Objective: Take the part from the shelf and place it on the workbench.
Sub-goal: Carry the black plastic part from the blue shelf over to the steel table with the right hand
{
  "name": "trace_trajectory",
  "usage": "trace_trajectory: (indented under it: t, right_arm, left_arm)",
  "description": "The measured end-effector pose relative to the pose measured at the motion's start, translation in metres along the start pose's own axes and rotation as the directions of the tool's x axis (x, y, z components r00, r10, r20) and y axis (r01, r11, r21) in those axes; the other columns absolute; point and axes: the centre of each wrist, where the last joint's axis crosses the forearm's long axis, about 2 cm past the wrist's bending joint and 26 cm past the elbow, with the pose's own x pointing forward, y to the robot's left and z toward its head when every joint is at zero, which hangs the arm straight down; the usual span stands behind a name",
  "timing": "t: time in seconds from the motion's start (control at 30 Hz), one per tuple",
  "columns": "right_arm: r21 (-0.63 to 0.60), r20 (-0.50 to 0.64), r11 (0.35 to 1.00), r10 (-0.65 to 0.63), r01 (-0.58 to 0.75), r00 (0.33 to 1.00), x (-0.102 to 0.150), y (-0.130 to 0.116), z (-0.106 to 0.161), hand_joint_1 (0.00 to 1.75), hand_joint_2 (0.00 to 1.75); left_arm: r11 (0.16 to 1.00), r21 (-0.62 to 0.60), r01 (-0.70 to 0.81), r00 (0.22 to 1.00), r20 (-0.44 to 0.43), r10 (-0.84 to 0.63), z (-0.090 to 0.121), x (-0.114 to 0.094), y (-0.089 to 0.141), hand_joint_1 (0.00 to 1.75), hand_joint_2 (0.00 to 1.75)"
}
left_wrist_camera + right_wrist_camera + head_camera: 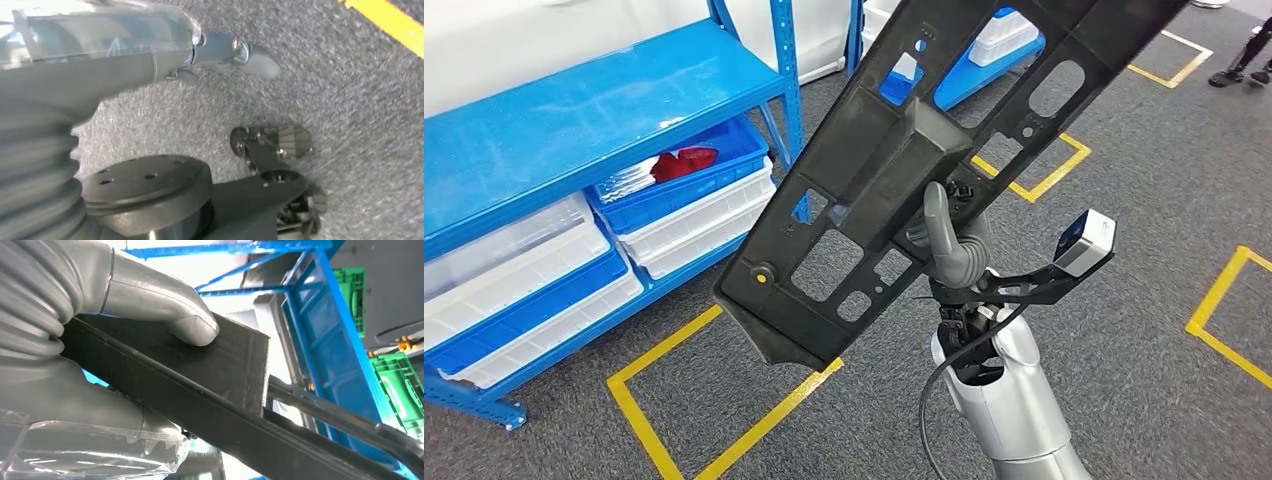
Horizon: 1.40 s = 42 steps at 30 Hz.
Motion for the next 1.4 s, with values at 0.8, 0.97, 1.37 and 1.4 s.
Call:
trace_trajectory:
  t: [0.8, 0.97, 1.37, 1.4]
  right_arm:
    - [0.009, 0.012, 1.000, -0.014, 0.014, 1.000, 0.0025, 0.0033, 0.0037, 1.75, 1.75]
    - [0.009, 0.018, 1.000, -0.010, 0.010, 1.000, 0.0044, 0.0017, 0.0036, 1.75, 1.75]
    - [0.005, 0.020, 1.000, -0.005, 0.004, 1.000, 0.0066, -0.0001, 0.0060, 1.75, 1.75]
    - [0.006, 0.021, 1.000, -0.004, 0.004, 1.000, 0.0071, -0.0001, 0.0061, 1.75, 1.75]
  left_arm:
    - [1.000, 0.006, 0.003, 1.000, -0.020, -0.002, 0.0020, -0.0084, 0.0005, 0.00, 1.75]
    - [1.000, 0.004, 0.002, 1.000, -0.013, -0.002, 0.0014, -0.0061, 0.0006, 0.00, 1.75]
    - [1.000, -0.004, 0.004, 1.000, -0.013, -0.004, 0.0007, -0.0035, 0.0009, 0.00, 1.75]
    - [1.000, -0.003, 0.004, 1.000, -0.011, -0.004, 0.0005, -0.0027, 0.0009, 0.00, 1.75]
